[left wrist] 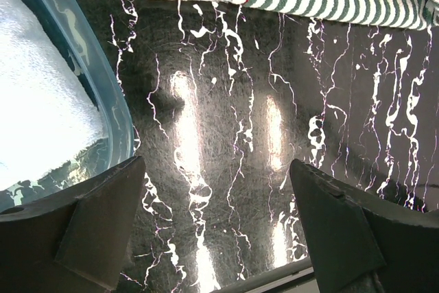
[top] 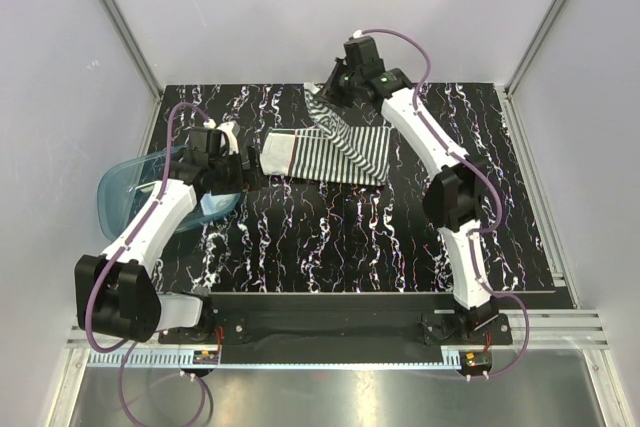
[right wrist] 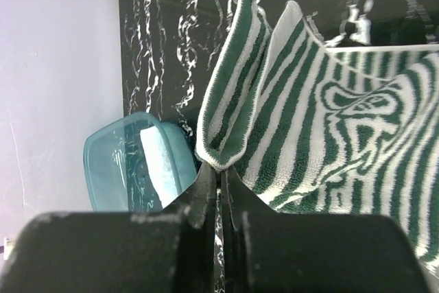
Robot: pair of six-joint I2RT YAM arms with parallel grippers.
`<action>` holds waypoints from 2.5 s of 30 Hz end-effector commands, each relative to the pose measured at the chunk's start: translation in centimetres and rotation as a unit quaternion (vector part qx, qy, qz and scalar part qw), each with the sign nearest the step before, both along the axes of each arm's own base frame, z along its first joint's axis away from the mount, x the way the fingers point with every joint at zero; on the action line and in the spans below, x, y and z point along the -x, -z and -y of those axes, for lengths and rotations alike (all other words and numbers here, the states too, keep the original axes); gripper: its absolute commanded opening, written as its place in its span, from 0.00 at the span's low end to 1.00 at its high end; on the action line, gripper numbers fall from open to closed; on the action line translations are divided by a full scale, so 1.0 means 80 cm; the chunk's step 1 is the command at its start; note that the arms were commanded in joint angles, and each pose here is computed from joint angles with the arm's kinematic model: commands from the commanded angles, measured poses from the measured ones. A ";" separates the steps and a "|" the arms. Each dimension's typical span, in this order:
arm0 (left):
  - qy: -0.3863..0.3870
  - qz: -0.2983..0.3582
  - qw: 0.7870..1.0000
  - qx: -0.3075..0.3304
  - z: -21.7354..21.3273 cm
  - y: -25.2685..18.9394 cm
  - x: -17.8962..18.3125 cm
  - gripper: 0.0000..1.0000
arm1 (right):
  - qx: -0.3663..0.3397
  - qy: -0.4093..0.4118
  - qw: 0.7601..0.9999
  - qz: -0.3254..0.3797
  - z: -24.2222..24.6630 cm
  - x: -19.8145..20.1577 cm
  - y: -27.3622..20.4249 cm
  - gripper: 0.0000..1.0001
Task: Roll the towels
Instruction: Fold the towel
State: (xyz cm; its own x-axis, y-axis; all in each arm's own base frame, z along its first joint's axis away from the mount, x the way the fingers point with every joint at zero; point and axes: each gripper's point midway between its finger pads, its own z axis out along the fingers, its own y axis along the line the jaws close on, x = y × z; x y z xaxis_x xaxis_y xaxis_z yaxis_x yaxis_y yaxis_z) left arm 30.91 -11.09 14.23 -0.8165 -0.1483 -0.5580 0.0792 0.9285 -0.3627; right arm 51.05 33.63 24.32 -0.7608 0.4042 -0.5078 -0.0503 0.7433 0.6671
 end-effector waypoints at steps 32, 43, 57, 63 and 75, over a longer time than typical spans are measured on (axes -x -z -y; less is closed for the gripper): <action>-0.026 0.028 0.999 0.011 -0.014 -0.012 -0.011 0.93 | 0.035 -0.169 0.984 -0.038 -0.205 0.125 0.221 0.46; -0.035 0.031 0.999 -0.001 -0.020 -0.010 -0.014 0.93 | 0.039 -0.154 0.987 0.037 -0.167 0.098 0.094 0.98; -0.040 0.024 0.999 -0.016 -0.026 0.000 -0.017 0.93 | 0.141 0.051 0.987 -0.055 0.133 0.136 0.116 0.99; -0.038 0.017 0.999 -0.022 -0.025 0.006 -0.017 0.93 | 0.158 0.056 0.978 -0.123 0.174 0.159 0.186 0.91; -0.030 0.013 0.999 -0.035 -0.021 0.013 -0.014 0.93 | 0.145 0.050 0.976 -0.156 0.161 0.134 0.254 0.80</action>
State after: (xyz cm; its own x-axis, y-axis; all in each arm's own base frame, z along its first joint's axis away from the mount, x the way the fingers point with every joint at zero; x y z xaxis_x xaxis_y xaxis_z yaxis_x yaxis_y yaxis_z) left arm 31.00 -9.59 12.84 -0.8195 -0.1739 -0.5460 0.0122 0.9473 -0.3201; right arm 37.87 19.75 2.60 -0.8904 0.3317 -0.3118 0.2241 0.9156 0.3340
